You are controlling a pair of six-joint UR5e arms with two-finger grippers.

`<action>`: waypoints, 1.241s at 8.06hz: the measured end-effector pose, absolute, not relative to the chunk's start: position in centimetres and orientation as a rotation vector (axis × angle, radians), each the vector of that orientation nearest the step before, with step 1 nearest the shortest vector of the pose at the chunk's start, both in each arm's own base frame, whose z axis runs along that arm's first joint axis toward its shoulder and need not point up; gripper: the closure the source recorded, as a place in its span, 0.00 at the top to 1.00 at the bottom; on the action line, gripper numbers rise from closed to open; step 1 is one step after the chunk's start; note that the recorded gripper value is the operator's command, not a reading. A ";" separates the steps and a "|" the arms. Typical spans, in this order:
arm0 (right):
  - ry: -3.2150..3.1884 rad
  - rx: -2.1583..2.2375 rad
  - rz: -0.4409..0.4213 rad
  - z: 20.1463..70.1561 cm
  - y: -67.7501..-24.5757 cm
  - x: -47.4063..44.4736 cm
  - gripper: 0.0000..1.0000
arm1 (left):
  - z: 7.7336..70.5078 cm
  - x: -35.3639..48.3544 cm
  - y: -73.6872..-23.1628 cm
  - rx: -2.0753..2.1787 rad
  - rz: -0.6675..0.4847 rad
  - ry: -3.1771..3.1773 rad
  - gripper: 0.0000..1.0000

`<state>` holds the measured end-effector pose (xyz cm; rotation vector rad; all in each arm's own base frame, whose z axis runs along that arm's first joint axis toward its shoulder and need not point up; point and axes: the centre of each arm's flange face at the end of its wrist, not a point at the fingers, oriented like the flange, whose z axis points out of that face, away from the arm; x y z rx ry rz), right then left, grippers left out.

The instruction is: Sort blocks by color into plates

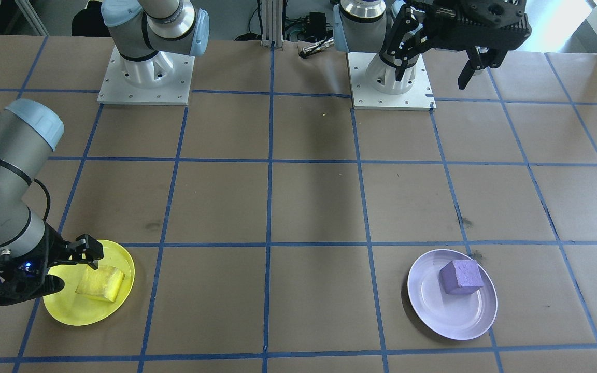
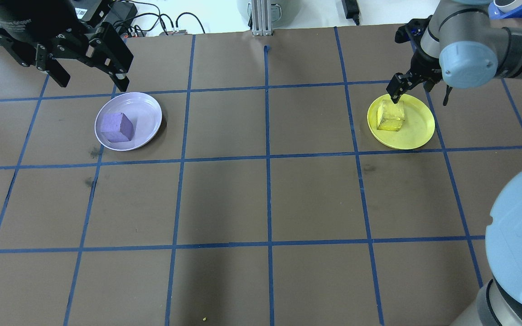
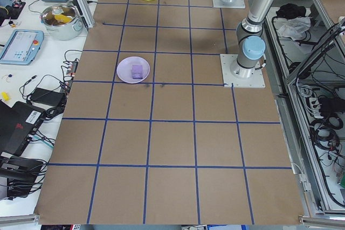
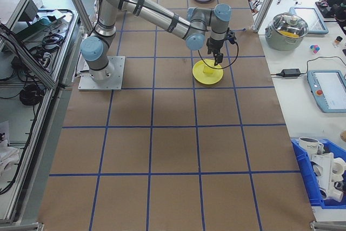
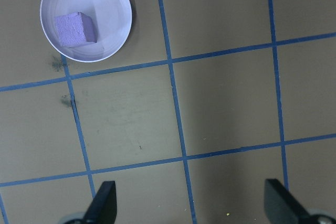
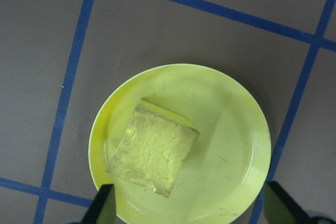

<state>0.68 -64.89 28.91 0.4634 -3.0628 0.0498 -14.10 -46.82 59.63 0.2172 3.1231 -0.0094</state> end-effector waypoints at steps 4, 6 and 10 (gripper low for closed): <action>-3.103 0.087 0.065 41.1 -61.0 3.1 1.00 | 59.3 -14.1 -47.2 0.218 -0.001 3.122 1.00; -3.106 -0.010 0.098 45.8 -57.5 8.0 1.00 | 57.5 -13.8 -50.0 0.214 -0.012 3.119 1.00; -3.109 0.084 0.142 49.5 -52.8 14.6 1.00 | 54.0 -13.6 -53.4 0.209 0.030 3.121 1.00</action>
